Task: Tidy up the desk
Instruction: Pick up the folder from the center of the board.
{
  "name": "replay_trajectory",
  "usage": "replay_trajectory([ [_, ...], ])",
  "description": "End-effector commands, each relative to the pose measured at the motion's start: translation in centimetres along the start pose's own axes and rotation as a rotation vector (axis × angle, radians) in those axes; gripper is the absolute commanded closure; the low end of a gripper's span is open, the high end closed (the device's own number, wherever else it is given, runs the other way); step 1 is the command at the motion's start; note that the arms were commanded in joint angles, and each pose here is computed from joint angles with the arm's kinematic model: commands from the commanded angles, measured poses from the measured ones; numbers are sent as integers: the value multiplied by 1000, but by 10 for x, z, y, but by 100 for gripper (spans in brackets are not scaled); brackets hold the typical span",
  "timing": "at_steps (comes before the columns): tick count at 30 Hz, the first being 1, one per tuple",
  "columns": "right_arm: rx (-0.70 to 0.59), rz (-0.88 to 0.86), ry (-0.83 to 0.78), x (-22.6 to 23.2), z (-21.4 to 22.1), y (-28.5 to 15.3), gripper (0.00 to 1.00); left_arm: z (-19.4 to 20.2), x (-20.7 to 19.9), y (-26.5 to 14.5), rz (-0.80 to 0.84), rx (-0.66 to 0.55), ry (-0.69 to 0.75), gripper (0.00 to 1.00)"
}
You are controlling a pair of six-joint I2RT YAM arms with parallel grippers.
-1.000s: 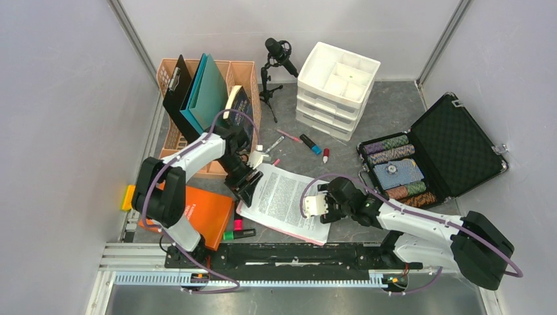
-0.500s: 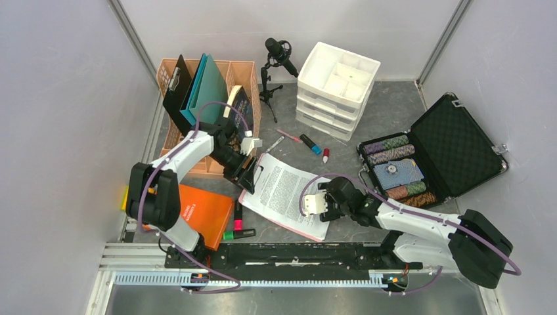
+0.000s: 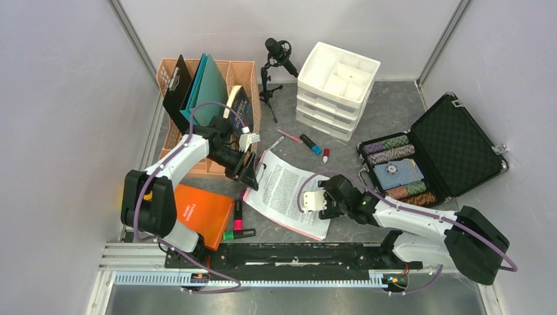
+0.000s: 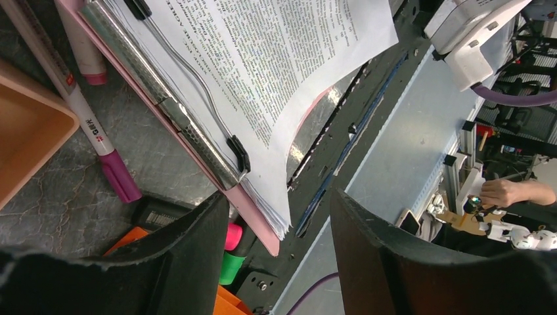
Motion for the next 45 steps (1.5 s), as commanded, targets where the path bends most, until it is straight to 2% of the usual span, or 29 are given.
replay_trajectory([
  [1, 60, -241, 20, 46, 18, 12, 21, -3, -8, 13, 166, -33, 4, 37],
  [8, 66, -234, 17, 45, 18, 12, 21, 2, -3, 18, 168, -40, 18, 35],
  [13, 68, -231, 18, 46, 19, 12, 21, 3, 2, 19, 129, -53, -3, 27],
  [17, 67, -230, 18, 45, 19, 12, 21, 2, 8, 16, 137, -86, -68, 28],
  [29, 76, -200, 23, 41, 18, 12, 21, 2, 8, 16, 243, -127, -109, 28],
  [36, 79, -200, 18, 40, 17, 13, 21, 5, 10, 14, 188, -147, -119, 36],
  [45, 84, -185, 19, 39, 18, 12, 21, 7, 8, 9, 125, -176, -89, 57],
])
Point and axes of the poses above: each gripper's point midway between its finger pads, its own y axis out along the fingers, its own x axis along the line the jaws close on, z = x × y, the point moved 10 cm from there along -y, back along the fingers, and after that the axes turned 6 degrees about -y, right-handed, at the moved point
